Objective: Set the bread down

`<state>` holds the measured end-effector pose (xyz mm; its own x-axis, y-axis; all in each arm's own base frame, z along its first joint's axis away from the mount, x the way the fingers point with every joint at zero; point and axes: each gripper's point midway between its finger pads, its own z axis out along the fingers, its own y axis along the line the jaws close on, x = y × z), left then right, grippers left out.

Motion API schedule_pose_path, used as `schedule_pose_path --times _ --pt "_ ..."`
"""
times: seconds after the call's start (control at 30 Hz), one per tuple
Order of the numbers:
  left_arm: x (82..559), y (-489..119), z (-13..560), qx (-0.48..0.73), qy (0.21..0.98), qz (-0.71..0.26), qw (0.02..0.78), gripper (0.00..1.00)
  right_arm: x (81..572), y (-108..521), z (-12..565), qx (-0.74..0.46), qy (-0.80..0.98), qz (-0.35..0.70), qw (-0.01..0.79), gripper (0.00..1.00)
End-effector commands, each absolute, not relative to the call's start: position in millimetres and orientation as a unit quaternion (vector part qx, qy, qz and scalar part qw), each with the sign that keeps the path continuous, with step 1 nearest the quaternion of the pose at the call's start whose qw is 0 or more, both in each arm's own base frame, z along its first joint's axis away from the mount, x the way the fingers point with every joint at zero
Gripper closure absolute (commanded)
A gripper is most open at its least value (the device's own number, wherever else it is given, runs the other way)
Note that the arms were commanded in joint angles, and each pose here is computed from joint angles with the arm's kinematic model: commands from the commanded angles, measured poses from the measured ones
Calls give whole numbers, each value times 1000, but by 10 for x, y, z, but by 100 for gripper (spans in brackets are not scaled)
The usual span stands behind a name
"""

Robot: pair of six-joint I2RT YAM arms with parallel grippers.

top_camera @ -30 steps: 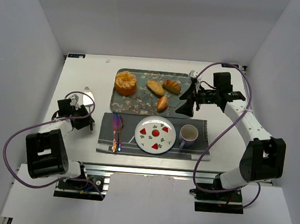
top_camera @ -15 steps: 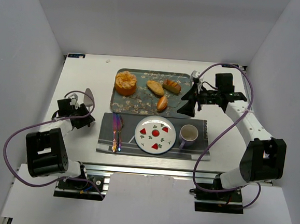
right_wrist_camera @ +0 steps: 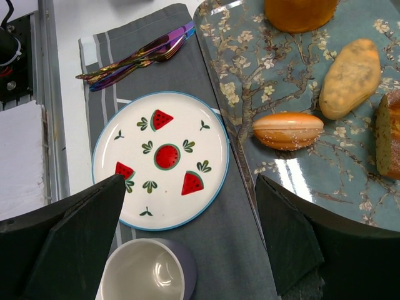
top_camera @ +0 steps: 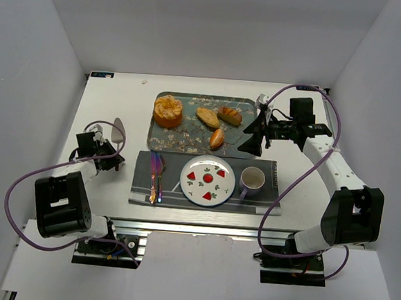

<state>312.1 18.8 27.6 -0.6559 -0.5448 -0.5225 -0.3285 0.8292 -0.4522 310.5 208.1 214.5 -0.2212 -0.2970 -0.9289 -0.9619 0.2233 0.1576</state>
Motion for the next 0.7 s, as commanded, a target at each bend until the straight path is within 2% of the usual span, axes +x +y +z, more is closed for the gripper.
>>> schedule_pose_path --times 0.0,0.13,0.23,0.37,0.43,0.47,0.5,0.53,0.57,0.67 --pt "3193 209 453 -243 883 -169 365 82 3067 2073 2276 -477 653 410 422 11" --pt "3276 204 782 -237 867 -179 400 100 3070 2052 2269 -476 655 406 423 11" --pt "3322 159 1216 -234 847 -196 436 100 3078 2037 2282 -476 655 404 426 11" --pt "3383 -210 1889 -188 819 -270 470 100 3112 2013 2306 -475 656 397 432 11" --pt "3377 -612 2204 -140 808 -338 462 100 3164 2016 2349 -476 653 391 441 23" --pt "3354 -775 2276 -120 806 -360 454 100 3208 2006 2364 -465 661 390 443 34" --pt "3270 -1086 2351 -82 804 -395 436 100 3257 2009 2386 -464 659 388 447 71" --pt "3243 -1213 2400 -74 800 -416 425 100 3301 2001 2457 -463 657 385 454 88" --pt "3217 -1411 2464 -48 793 -439 420 100 3316 1999 2470 -457 661 387 452 100" --pt "3087 -1851 2531 -7 783 -490 384 100 3377 1986 2529 -454 659 383 462 100"
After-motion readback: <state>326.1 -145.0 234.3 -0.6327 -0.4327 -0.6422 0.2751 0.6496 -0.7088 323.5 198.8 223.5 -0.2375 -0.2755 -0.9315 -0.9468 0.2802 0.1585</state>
